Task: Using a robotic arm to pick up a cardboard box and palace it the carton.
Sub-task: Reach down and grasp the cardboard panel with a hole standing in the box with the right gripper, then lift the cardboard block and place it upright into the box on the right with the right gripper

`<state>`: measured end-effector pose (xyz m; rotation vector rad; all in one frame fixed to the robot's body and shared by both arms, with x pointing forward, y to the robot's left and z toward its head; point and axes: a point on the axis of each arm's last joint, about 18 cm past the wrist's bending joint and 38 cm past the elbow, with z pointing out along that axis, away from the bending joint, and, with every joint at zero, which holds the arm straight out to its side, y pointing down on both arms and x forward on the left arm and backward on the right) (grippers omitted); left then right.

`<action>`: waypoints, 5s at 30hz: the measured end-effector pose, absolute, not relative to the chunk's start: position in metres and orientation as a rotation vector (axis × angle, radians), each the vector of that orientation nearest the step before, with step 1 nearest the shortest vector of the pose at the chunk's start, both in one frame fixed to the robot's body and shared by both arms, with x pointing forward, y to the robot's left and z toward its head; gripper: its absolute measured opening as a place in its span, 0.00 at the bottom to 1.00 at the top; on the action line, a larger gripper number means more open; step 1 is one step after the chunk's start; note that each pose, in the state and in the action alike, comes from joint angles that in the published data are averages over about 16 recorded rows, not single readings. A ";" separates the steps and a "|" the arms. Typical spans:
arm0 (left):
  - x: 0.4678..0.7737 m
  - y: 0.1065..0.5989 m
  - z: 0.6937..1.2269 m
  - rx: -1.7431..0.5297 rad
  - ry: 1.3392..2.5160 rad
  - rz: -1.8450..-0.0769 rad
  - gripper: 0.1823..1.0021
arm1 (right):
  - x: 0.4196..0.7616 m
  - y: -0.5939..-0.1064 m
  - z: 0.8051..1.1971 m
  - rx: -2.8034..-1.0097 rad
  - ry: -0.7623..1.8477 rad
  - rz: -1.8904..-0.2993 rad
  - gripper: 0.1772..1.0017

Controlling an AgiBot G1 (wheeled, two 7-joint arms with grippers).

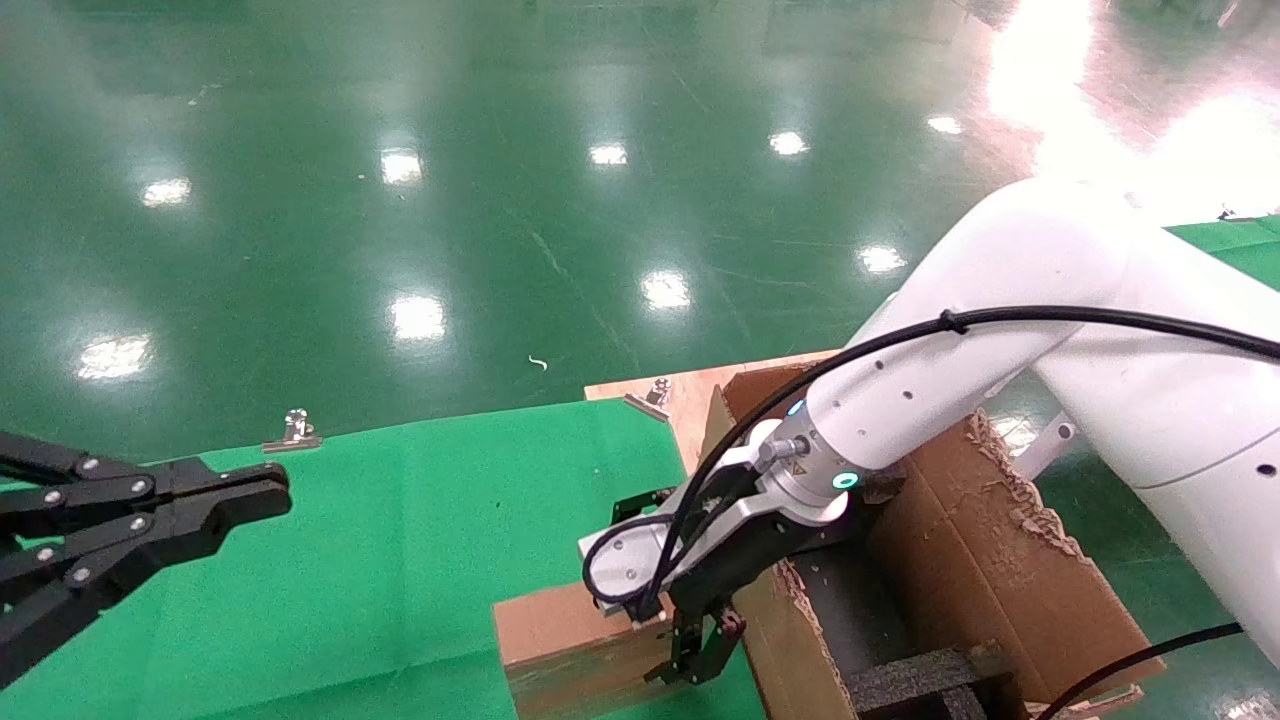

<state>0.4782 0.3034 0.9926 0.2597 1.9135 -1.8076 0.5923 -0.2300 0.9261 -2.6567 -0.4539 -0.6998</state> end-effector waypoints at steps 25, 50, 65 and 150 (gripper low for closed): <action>0.478 0.303 0.993 0.259 1.913 -1.808 0.38 | 0.592 -0.229 0.925 -2.661 -0.462 -0.695 0.82; 0.478 0.303 0.993 0.260 1.913 -1.808 0.95 | 0.593 -0.233 0.949 -2.631 -0.444 -0.749 0.27; 0.478 0.303 0.993 0.259 1.913 -1.808 1.00 | 0.578 -0.255 1.090 -2.487 -0.450 -1.055 0.25; 0.478 0.304 0.993 0.258 1.912 -1.809 1.00 | 0.527 -0.496 0.985 -1.983 1.605 -0.998 0.22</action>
